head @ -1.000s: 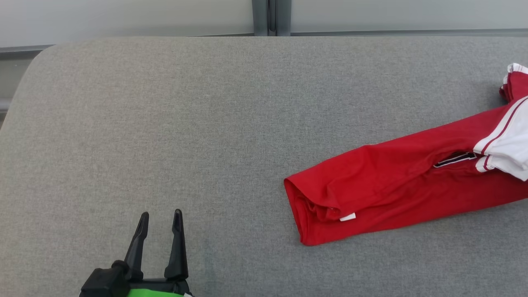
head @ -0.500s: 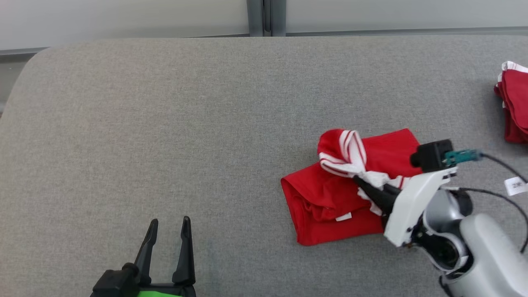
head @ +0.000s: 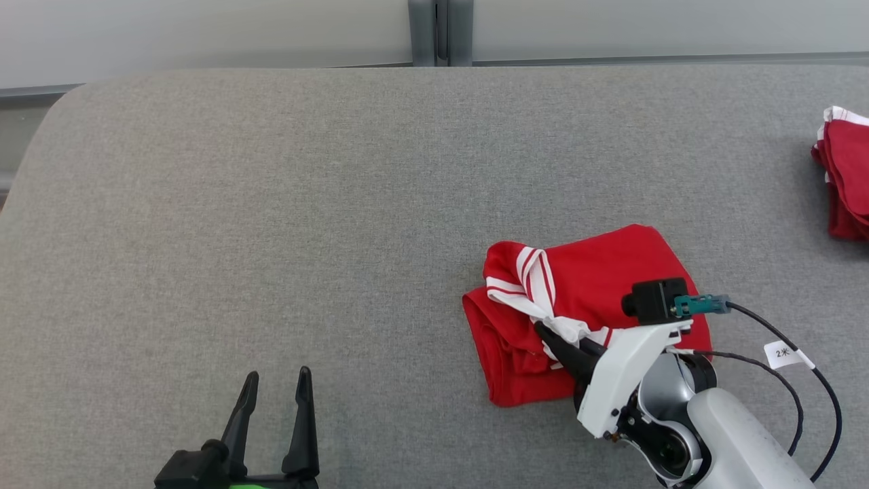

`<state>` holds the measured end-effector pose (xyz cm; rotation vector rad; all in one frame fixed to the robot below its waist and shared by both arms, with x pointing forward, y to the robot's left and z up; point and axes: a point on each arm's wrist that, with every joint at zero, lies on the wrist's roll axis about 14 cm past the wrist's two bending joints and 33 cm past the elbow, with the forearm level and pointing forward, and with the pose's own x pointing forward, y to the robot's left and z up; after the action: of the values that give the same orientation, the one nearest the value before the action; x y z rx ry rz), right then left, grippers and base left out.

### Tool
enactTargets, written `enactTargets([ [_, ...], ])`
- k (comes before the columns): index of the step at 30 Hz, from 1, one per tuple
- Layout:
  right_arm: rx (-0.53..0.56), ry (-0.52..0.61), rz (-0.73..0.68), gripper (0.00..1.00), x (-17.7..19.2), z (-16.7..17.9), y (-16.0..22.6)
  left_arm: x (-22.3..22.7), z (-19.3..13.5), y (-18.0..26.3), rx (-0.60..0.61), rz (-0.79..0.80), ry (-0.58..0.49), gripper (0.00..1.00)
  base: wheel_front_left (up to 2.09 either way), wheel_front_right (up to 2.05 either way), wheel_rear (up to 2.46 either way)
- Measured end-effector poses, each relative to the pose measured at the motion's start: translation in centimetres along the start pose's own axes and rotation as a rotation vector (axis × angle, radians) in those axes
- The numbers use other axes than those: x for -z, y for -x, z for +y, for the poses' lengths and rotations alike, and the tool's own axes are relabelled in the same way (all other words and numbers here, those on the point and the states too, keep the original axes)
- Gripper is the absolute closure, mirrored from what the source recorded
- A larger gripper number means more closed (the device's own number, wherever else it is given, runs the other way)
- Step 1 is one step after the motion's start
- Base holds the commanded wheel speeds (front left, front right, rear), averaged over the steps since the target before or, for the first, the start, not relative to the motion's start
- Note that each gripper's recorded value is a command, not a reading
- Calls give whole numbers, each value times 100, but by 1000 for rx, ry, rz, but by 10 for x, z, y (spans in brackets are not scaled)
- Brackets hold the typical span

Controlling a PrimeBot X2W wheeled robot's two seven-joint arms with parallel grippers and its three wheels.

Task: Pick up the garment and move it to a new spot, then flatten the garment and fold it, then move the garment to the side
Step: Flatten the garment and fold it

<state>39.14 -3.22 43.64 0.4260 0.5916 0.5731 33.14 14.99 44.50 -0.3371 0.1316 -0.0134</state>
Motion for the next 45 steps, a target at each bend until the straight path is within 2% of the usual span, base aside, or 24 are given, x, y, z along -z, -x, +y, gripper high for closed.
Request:
enactTargets([
  [10,-2,3,-25,100,0,4,3,1,-3,-2,12,4,-2,0,0,0,0],
  [11,-6,3,-31,79,-1,6,3,1,-3,-2,13,4,-3,0,0,0,0],
  [12,-30,6,-40,27,-1,16,2,2,-4,-1,15,6,-3,0,0,0,0],
  [13,-45,3,-42,0,0,22,1,2,-4,-1,15,6,-3,0,0,0,0],
  [18,-127,-36,-100,0,-8,54,1,1,-6,3,20,0,-4,0,0,0,0],
  [22,-166,-27,-185,0,-24,70,9,0,-6,7,23,-4,-7,0,0,0,0],
  [26,-143,54,-302,0,-43,64,29,-8,-4,11,18,-31,-15,0,0,0,0],
  [29,-71,189,-423,0,-64,45,52,-15,-1,14,10,-54,-27,0,0,0,0],
  [31,-9,234,-487,0,-71,28,66,-21,1,15,7,-76,-39,0,0,0,0],
  [33,77,358,-543,0,-77,5,85,-28,2,16,4,-99,-47,0,0,0,0],
  [35,158,364,-600,0,-81,-18,102,-35,3,17,2,-122,-55,0,0,0,0],
  [39,329,506,-597,0,-76,-61,131,-46,6,18,-5,-156,-68,0,0,0,0],
  [45,500,562,-619,0,-77,-89,165,-50,11,21,-19,-171,-75,0,0,0,0],
])
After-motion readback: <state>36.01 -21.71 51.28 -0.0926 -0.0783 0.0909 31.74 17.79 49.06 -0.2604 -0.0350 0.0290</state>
